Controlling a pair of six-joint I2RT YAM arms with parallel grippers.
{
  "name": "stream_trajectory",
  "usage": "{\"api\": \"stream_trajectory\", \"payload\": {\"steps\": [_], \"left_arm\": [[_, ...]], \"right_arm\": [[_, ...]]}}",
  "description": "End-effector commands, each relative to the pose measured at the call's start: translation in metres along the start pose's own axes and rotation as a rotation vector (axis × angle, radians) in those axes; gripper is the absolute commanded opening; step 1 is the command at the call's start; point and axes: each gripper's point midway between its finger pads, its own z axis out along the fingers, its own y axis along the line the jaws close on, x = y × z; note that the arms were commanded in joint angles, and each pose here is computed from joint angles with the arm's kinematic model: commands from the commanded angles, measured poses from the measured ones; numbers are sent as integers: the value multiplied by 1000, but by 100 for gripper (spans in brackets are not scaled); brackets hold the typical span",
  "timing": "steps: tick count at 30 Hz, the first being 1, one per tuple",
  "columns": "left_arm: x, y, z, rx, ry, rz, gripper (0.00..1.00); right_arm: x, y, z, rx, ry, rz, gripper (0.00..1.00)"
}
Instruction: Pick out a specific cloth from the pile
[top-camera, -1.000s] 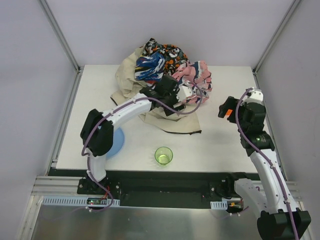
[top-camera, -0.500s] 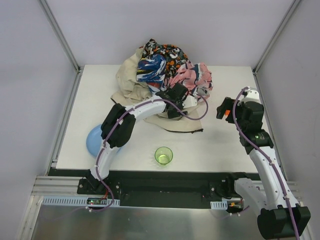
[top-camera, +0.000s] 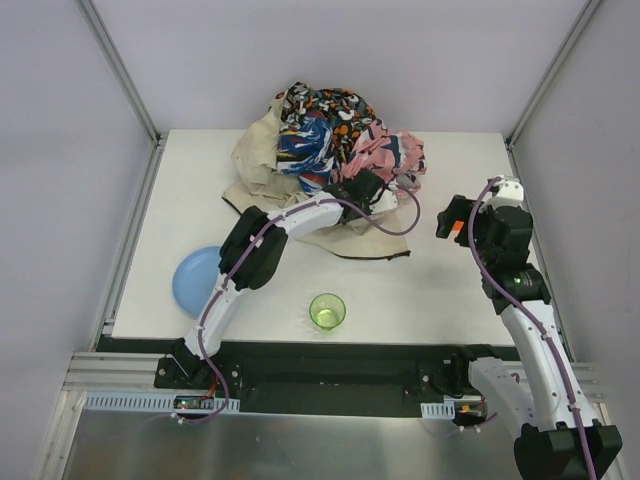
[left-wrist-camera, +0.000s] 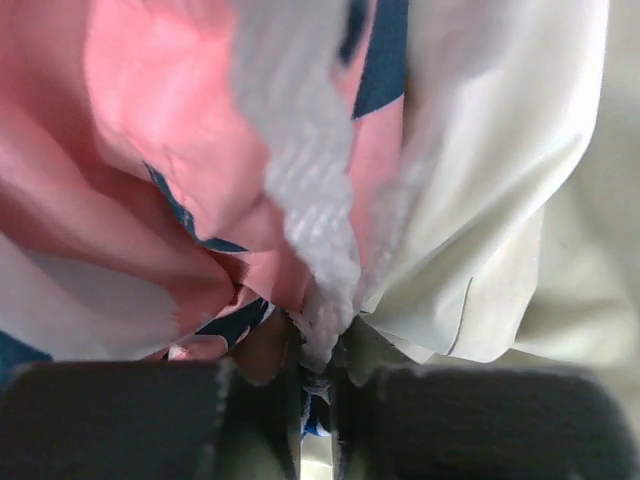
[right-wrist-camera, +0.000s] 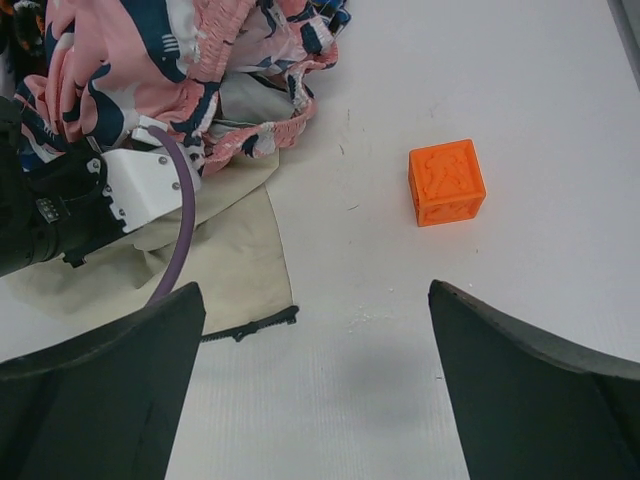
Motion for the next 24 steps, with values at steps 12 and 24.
{"api": "stream_trajectory", "payload": {"steps": [12, 24], "left_arm": [[-2, 247, -160, -840, -85, -622, 0], [50, 345, -301, -1059, -318, -952, 0]], "right_arm": [[-15, -4, 3, 20, -88, -8, 96], [-16, 61, 80, -225, 36, 263, 96]]}}
